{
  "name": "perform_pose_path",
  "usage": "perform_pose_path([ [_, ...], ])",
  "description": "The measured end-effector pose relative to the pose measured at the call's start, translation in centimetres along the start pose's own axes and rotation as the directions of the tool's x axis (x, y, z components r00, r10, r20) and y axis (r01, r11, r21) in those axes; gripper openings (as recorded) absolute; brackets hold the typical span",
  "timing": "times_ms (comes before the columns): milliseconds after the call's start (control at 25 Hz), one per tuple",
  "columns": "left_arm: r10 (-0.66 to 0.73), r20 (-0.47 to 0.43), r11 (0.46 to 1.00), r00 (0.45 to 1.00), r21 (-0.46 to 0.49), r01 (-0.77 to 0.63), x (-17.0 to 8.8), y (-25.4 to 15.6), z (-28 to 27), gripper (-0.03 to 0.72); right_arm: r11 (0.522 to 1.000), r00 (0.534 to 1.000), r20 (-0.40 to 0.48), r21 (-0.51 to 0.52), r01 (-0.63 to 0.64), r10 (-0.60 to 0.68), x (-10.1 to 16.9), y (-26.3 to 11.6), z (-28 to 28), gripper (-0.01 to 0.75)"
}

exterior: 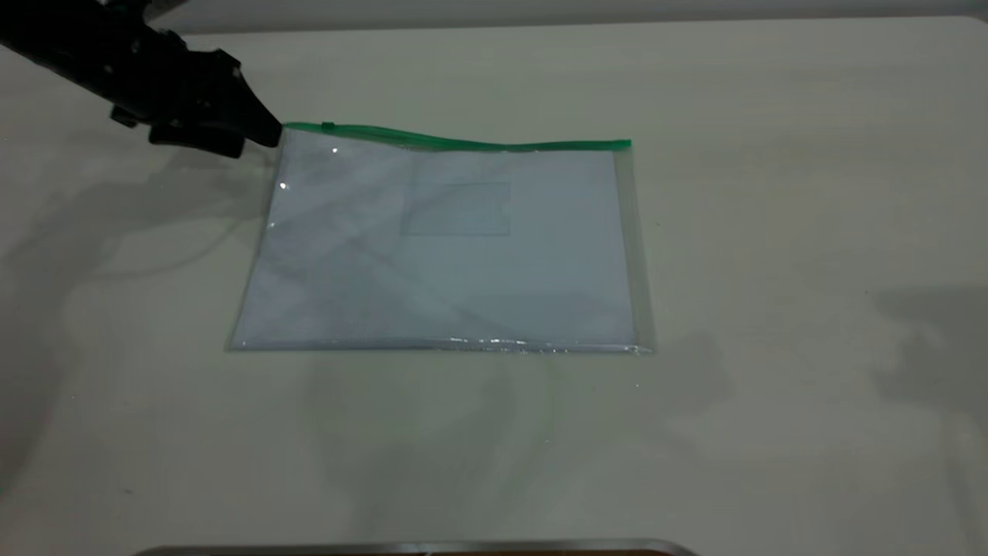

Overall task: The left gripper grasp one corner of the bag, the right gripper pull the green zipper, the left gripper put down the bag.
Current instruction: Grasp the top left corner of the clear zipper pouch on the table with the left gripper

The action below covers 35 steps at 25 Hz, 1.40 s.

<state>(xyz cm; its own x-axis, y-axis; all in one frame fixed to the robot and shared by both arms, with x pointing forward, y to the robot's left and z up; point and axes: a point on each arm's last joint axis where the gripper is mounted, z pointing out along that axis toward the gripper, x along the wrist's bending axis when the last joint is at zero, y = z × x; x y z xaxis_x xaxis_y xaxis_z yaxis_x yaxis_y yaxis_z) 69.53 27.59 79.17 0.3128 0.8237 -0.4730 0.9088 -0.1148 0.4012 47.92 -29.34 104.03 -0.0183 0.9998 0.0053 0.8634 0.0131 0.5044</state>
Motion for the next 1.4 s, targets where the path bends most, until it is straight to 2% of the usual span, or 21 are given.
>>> perform_pose_path([
  [320, -0.016, 0.048, 1.0, 0.999, 0.009, 0.016, 0.8, -0.3, 2.2, 0.563, 1.0, 1.0, -0.001, -0.001, -0.001, 0.001, 0.0, 0.0, 0.0, 0.538],
  [600, -0.012, 0.111, 1.0, 0.994, -0.016, 0.014, 0.2, -0.5, 3.6, 0.535, 1.0, 1.0, -0.001, -0.004, -0.001, 0.001, 0.0, 0.0, 0.0, 0.538],
  [680, -0.023, 0.122, 0.999, 0.992, -0.022, 0.026, 0.2, -0.6, 3.7, 0.498, 1.0, 1.0, -0.001, -0.006, -0.001, 0.001, 0.0, 0.1, 0.0, 0.538],
  [760, -0.028, 0.124, 0.999, 0.992, -0.023, 0.031, 0.2, -0.6, 3.9, 0.428, 1.0, 1.0, -0.001, -0.008, -0.001, 0.001, 0.0, 0.1, 0.0, 0.538],
  [1000, 0.032, 0.138, 0.999, 0.99, -0.029, -0.028, 0.1, -0.6, 3.8, 0.089, 1.0, 1.0, -0.001, -0.018, -0.001, 0.001, 0.0, 0.2, 0.0, 0.538],
  [1040, 0.061, 0.149, 0.998, 0.987, -0.033, -0.056, 0.0, -0.5, 3.8, 0.06, 1.0, 1.0, -0.001, -0.023, -0.001, 0.001, 0.0, 0.2, 0.0, 0.538],
  [1200, 0.243, 0.218, 0.97, 0.945, -0.079, -0.231, -0.9, 0.8, 3.1, 0.054, 0.998, 0.999, -0.022, -0.049, 0.048, -0.05, 0.2, 0.6, 0.4, 0.538],
  [1400, 0.488, 0.272, 0.873, 0.829, -0.147, -0.465, -2.0, 2.9, 1.8, 0.054, 0.984, 0.984, -0.087, -0.098, 0.148, -0.157, 0.9, 1.5, 2.3, 0.538],
])
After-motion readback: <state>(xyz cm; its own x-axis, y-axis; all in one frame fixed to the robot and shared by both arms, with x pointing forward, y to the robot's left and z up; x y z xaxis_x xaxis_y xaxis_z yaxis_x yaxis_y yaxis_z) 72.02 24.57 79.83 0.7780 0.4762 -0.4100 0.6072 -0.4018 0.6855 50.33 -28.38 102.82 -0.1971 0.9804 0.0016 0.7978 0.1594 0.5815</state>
